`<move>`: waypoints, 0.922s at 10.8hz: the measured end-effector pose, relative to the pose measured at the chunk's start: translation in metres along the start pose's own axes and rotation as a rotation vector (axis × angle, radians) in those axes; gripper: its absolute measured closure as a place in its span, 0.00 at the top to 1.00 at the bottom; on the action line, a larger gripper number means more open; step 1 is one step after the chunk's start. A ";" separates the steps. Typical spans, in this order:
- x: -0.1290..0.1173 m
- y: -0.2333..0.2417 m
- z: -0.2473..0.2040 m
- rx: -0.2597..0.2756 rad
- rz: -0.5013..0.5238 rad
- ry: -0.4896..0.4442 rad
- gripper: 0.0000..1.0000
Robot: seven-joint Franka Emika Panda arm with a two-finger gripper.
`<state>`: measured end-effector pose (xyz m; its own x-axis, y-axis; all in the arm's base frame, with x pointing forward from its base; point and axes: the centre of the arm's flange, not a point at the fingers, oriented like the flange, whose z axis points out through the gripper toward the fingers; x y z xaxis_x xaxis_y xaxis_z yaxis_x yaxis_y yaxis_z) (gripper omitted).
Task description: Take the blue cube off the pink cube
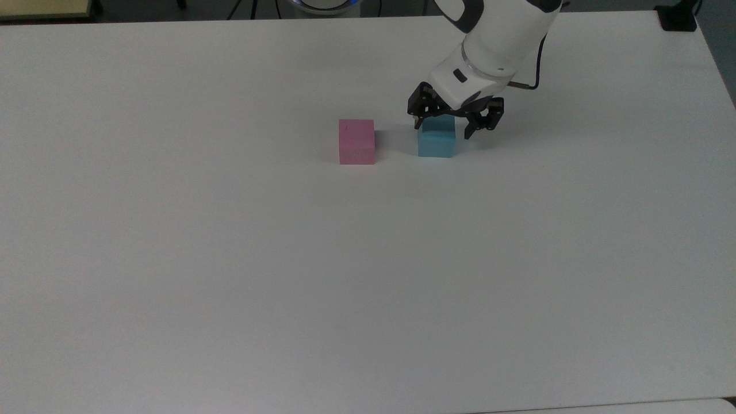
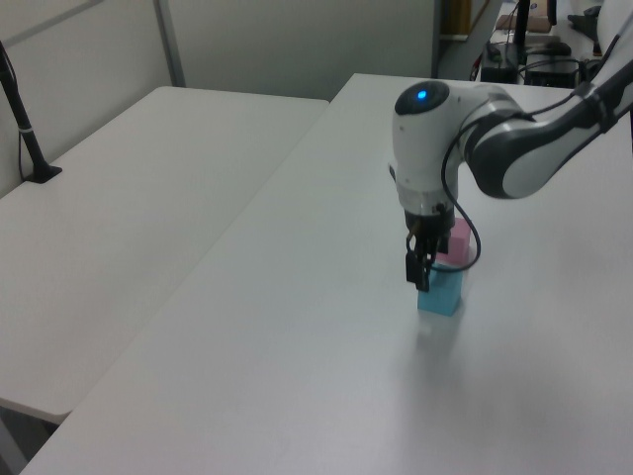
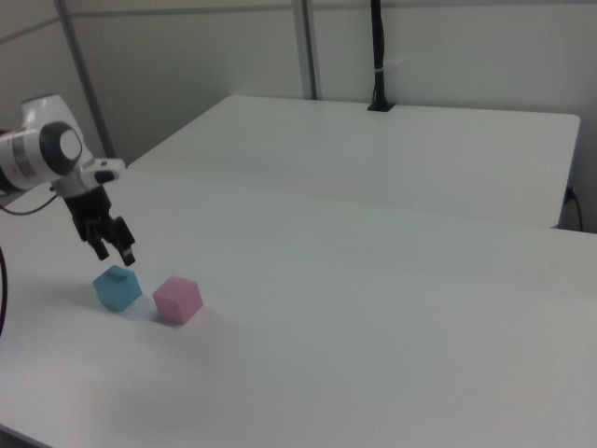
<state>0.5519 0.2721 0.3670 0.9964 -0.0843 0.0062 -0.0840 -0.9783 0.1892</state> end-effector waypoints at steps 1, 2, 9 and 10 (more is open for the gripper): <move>0.003 0.018 -0.024 -0.010 0.029 0.008 1.00; 0.003 0.040 -0.054 -0.023 0.065 0.015 1.00; -0.014 0.269 -0.205 0.070 0.193 0.057 1.00; -0.014 0.314 -0.215 0.086 0.161 0.081 1.00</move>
<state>0.5134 0.0068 0.6375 0.9672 -0.2292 0.1095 -0.2397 -0.9662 0.0944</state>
